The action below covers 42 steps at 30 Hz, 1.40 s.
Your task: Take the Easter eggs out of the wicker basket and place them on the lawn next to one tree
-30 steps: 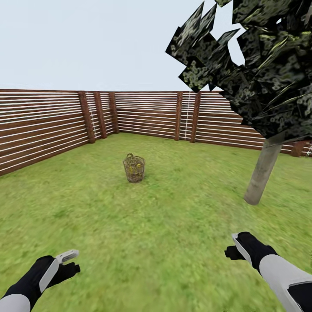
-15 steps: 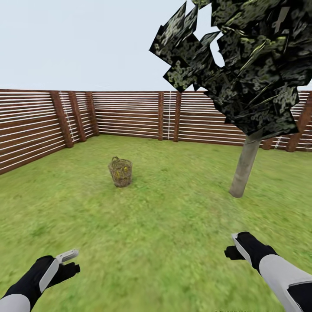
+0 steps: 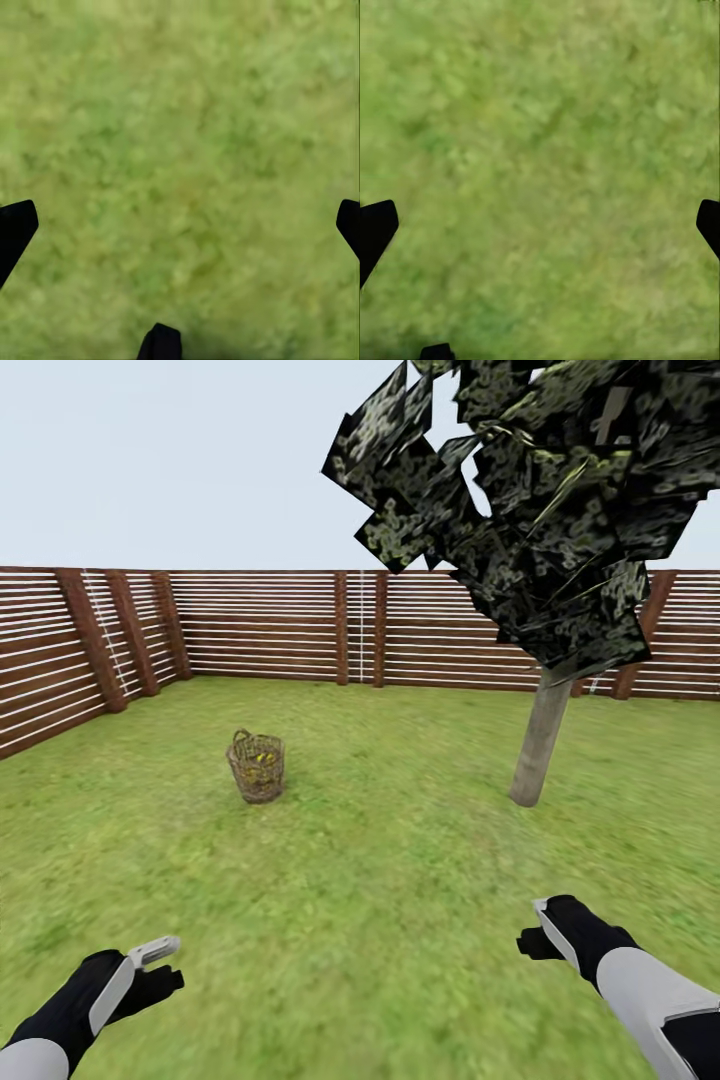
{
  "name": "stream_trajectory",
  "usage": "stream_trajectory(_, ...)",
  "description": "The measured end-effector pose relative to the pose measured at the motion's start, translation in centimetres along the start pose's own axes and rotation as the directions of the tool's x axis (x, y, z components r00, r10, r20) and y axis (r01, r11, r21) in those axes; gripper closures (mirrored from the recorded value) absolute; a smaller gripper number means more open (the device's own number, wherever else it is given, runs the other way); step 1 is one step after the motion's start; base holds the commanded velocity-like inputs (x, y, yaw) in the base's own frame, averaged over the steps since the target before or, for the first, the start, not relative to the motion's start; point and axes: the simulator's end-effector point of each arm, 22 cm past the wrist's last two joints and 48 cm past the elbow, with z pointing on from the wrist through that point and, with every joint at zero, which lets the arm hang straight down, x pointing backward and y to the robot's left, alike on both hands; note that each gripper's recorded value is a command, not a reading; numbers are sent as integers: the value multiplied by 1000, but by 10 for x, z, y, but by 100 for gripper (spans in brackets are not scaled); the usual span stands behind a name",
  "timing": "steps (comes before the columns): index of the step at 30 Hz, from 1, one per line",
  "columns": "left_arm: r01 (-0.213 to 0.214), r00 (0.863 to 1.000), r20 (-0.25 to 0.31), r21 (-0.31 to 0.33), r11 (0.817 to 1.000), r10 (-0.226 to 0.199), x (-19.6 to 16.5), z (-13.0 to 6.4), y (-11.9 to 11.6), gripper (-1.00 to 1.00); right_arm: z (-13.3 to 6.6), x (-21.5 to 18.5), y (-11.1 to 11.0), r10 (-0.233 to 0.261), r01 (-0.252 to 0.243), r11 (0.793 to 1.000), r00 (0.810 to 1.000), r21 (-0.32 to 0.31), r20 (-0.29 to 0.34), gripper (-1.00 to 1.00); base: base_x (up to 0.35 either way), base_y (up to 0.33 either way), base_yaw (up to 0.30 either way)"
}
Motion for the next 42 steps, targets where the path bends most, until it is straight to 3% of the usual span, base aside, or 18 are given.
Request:
stream_trajectory(23,5,1000,1,1,1000,-5,0,0,1,-100,-1,-1,8,-4,4,1000,1000,-7,1,-100,177,316,-3)
stream_trajectory(42,2,1000,-14,-5,1000,-2,5,5,2,-100,5,4,9,-9,9,1000,1000,-6,-13,-100,212,301,-258)
